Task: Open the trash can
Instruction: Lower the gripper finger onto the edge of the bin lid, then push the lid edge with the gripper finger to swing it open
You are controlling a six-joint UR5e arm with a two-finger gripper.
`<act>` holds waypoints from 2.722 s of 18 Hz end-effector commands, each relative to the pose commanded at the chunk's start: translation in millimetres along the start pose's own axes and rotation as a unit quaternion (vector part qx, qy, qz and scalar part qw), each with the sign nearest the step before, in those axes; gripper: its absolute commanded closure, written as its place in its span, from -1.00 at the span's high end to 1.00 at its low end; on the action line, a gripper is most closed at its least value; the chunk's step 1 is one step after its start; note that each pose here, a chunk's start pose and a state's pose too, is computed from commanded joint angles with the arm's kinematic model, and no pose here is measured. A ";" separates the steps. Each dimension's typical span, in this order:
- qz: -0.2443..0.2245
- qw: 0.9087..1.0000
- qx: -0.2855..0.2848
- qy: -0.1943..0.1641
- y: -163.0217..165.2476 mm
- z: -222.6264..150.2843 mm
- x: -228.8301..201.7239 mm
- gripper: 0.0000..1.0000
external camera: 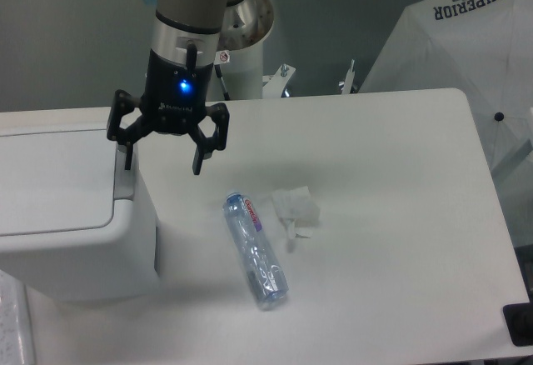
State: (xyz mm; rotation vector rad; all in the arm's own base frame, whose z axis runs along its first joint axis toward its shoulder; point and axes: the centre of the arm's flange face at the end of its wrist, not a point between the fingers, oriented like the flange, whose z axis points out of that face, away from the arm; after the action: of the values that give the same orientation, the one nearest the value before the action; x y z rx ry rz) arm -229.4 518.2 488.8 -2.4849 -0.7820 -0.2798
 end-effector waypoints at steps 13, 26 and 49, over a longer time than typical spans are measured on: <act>-0.004 1.000 -0.009 -0.001 -0.3 10.9 -4.8 1.00; -0.006 1.000 -0.014 -0.003 -0.6 17.5 -7.9 1.00; -0.006 1.000 -0.016 -0.002 -0.3 19.9 -8.7 1.00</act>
State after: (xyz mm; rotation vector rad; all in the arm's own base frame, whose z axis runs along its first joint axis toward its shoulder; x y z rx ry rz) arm -235.9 524.9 469.1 -2.5117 -0.7993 -0.2938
